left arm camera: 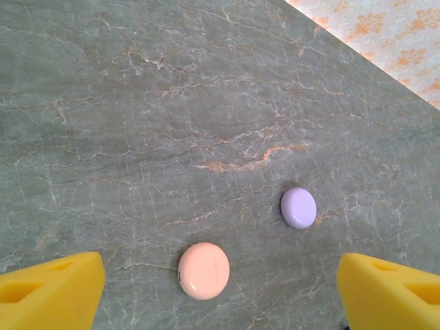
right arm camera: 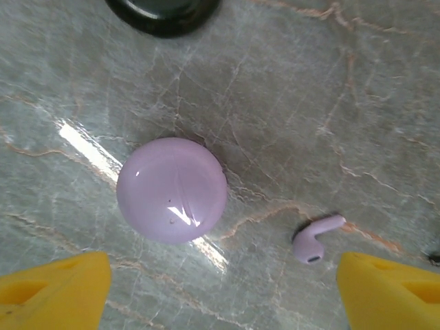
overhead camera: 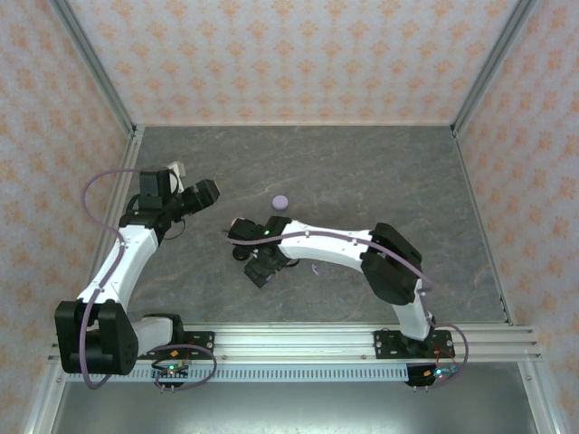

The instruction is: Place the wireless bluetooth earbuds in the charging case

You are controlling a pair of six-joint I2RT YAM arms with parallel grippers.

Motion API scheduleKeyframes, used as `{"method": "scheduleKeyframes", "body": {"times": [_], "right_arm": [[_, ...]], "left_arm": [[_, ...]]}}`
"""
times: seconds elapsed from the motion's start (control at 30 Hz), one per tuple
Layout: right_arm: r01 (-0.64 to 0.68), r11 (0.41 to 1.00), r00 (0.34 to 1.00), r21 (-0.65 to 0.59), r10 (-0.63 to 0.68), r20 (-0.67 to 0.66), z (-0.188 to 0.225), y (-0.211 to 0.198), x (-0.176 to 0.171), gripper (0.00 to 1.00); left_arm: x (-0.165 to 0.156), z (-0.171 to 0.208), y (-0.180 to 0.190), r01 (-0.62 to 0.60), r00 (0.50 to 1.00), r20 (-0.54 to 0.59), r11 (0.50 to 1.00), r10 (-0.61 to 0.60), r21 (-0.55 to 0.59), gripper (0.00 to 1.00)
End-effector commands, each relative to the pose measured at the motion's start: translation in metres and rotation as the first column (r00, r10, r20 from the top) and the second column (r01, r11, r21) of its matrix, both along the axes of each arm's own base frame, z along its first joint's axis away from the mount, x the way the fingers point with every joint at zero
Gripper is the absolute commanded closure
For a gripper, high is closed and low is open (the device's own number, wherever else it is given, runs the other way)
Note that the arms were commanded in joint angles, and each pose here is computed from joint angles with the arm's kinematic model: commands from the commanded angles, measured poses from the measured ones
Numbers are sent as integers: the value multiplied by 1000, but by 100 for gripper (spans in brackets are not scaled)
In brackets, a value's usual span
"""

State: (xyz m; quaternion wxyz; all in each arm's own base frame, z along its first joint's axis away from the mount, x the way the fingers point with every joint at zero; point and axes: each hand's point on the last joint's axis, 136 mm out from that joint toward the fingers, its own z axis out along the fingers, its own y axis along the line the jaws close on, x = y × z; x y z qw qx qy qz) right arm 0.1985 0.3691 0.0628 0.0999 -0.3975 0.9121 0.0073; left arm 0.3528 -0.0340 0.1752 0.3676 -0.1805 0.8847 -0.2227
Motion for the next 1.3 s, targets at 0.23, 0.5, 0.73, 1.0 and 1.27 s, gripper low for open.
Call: {"method": "scheduleKeyframes", "body": {"times": [0.23,0.5,0.73,1.0,1.27], "right_arm": [[-80,994,996,-70,77,-35,-25,12,-3,23],[-81,995,995,-55,78,-62,-38,21,-5,32],[-85,995,994,-61,80,-67,-46,22,-4,40],[-77,997,997,-15,76,-32,-40,29,1,51],[-78,984,994,163,64,88,3,34,21,52]], "left_arm": [[-9,-3,2,4,1000,-19,1000,-4,4,12],[-10,-5,4,1,1000,-26,1000,0,16,12],[-11,-6,5,3,999,-32,1000,-2,25,12],[-12,-3,2,22,999,-23,1000,-22,21,11],[-18,14,-18,124,992,28,991,-123,-41,13]]}}
